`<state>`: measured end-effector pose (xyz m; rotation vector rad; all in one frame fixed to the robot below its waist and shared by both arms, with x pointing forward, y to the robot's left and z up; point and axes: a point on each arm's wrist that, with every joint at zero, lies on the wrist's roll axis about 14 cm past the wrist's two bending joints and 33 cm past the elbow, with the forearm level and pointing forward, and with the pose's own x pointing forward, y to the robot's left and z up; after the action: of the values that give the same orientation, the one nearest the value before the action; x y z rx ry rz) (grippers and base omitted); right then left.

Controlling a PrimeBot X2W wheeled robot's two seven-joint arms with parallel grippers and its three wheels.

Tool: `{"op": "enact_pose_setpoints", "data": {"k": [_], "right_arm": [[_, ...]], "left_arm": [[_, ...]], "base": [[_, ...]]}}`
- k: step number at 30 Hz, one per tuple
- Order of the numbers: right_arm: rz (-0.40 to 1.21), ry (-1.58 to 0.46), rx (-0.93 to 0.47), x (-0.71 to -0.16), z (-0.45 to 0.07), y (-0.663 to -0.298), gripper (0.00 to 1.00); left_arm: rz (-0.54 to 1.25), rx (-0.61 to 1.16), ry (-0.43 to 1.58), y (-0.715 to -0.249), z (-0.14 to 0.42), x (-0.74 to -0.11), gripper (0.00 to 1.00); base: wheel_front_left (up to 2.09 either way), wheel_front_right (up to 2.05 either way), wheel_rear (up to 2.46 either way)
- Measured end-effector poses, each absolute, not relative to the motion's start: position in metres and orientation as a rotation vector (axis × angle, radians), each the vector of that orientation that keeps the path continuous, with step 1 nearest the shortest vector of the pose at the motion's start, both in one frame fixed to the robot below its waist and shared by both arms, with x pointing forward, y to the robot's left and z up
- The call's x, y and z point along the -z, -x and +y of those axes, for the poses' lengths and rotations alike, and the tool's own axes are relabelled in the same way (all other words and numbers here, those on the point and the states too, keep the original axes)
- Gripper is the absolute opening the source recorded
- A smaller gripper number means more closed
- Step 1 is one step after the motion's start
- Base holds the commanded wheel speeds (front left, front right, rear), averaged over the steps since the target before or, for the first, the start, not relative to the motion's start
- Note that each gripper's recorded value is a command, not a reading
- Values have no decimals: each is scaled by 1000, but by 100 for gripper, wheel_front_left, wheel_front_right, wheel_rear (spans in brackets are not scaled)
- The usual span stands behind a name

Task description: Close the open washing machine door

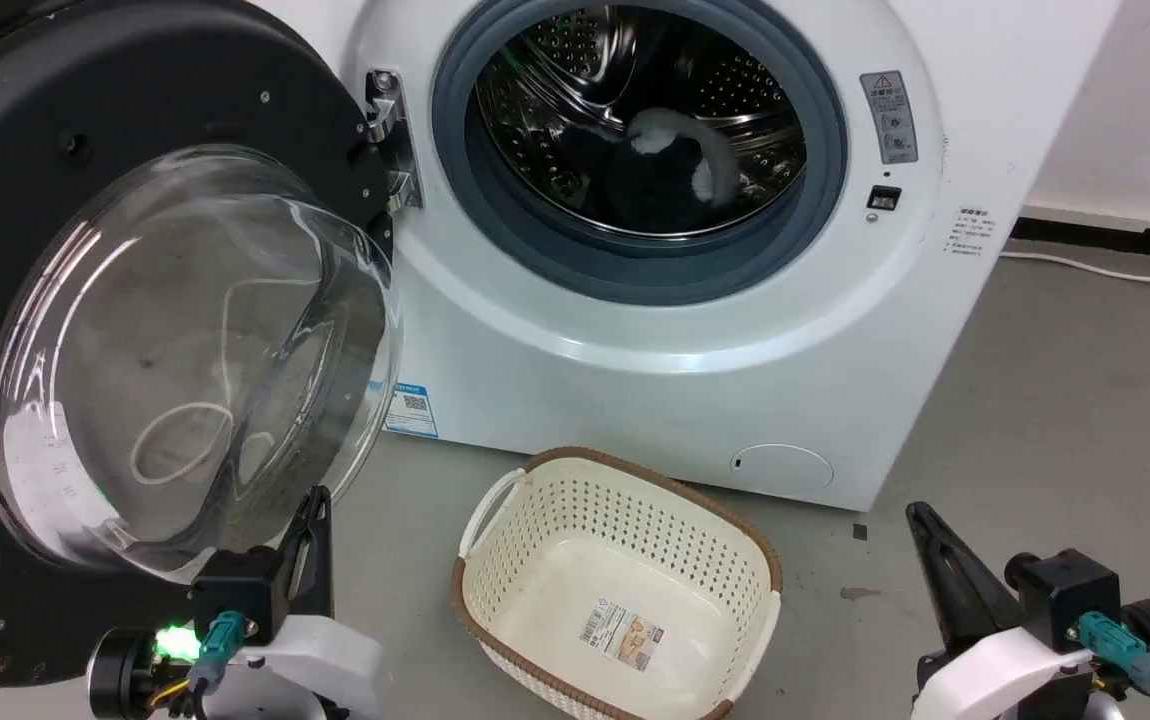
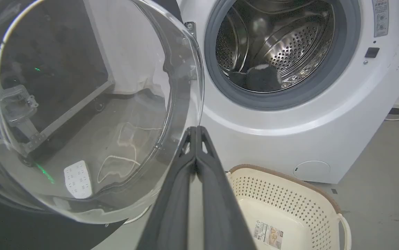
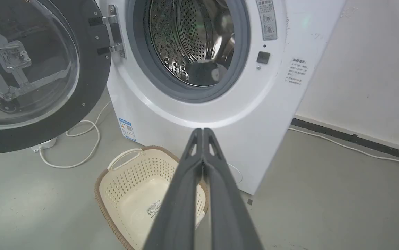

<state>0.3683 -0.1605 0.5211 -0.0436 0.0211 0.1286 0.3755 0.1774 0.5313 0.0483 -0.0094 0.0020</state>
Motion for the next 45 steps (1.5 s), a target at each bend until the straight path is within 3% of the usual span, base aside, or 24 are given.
{"op": "enact_pose_setpoints", "data": {"k": [45], "right_arm": [[21, 44, -129, -521, -160, -368, 0]], "left_arm": [[-10, -2, -48, -376, 177, -531, 0]], "base": [[0, 0, 0]]}}
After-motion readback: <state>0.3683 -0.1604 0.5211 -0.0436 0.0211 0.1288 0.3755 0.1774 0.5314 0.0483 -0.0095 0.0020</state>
